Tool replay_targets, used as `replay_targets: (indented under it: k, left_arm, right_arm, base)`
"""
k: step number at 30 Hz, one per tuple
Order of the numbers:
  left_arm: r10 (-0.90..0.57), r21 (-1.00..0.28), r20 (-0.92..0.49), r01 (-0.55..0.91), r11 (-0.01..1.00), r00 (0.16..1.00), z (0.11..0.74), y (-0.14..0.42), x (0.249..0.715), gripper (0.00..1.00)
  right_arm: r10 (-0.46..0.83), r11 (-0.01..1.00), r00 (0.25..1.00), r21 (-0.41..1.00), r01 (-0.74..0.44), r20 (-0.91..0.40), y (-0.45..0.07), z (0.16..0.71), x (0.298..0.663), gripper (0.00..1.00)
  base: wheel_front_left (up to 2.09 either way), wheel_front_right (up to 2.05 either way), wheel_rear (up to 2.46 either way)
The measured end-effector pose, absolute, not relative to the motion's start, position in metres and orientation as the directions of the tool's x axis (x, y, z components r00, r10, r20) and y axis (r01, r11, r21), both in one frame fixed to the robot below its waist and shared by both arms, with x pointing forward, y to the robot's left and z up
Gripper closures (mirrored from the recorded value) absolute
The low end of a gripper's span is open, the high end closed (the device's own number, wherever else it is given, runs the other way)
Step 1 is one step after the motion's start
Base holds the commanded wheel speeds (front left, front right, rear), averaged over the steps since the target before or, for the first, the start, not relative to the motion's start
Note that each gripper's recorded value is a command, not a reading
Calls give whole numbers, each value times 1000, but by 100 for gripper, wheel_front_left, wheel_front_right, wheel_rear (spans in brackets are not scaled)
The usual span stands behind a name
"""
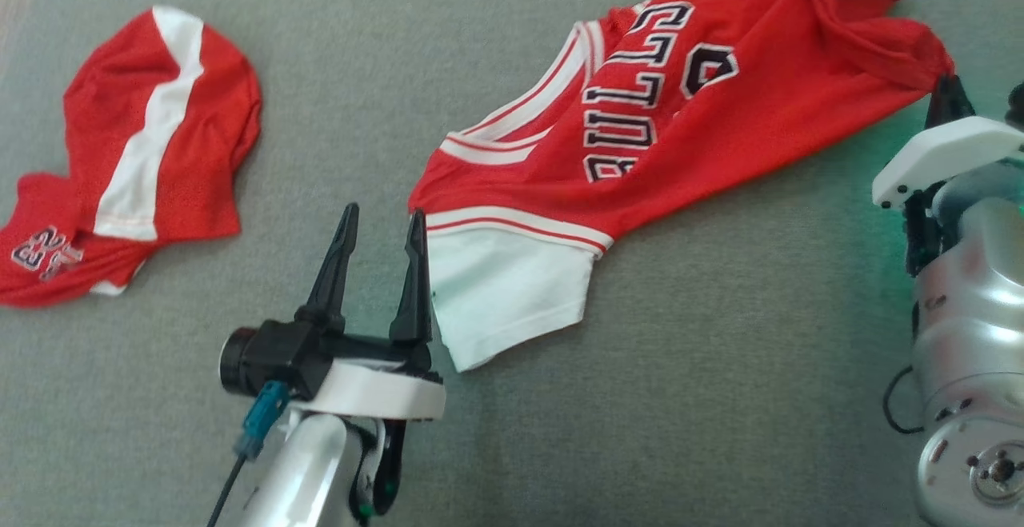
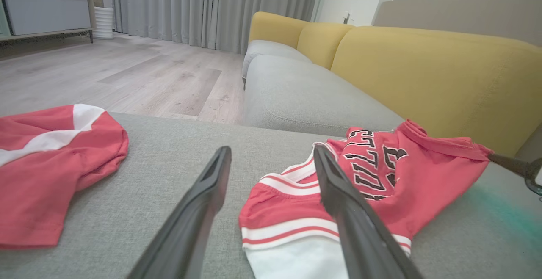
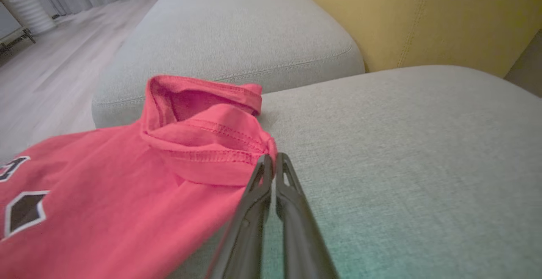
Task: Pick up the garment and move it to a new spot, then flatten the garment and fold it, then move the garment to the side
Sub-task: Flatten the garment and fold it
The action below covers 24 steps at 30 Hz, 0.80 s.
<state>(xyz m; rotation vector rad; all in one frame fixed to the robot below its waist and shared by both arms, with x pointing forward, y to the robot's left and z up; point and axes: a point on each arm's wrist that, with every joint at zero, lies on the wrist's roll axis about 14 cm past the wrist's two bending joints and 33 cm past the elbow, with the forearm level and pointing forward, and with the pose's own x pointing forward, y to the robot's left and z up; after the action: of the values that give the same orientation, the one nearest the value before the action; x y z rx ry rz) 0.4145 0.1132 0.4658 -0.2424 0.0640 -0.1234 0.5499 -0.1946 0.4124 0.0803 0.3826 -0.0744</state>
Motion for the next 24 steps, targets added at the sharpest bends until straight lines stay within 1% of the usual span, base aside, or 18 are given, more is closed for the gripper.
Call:
replay_targets:
  k: [5, 10, 15, 16, 17, 20, 24]
  left_arm:
    - [-151, -260, -35, 137, 956, 988, 472, 104, 403, 0]
    - [-167, -272, 5, 162, 949, 986, 486, 97, 396, 0]
    - [-172, -279, 45, 178, 944, 984, 501, 92, 394, 0]
    - [-174, -280, 49, 180, 943, 984, 503, 92, 393, 0]
    - [-174, -280, 49, 181, 943, 983, 503, 91, 391, 0]
    - [-171, -285, 39, 175, 943, 985, 500, 92, 385, 0]
    - [-161, -283, 39, 165, 945, 986, 500, 95, 382, 0]
  right_arm:
    - [-93, 989, 935, 78, 126, -342, -212, 430, 532, 100]
    - [-141, 982, 910, 59, 178, -390, -237, 422, 494, 100]
    - [-224, 966, 896, 33, 255, -384, -270, 434, 472, 100]
    - [-238, 963, 893, 29, 269, -383, -275, 436, 469, 62]
    - [-250, 959, 889, 30, 283, -382, -279, 438, 465, 0]
    - [-278, 948, 886, 40, 314, -372, -286, 443, 458, 0]
    - [-299, 946, 901, 29, 324, -313, -293, 460, 455, 0]
  base:
    - [0, 0, 0]
    - [0, 0, 0]
    - [0, 0, 0]
    - [0, 0, 0]
    - [0, 0, 0]
    - [0, 0, 0]
    - [0, 0, 0]
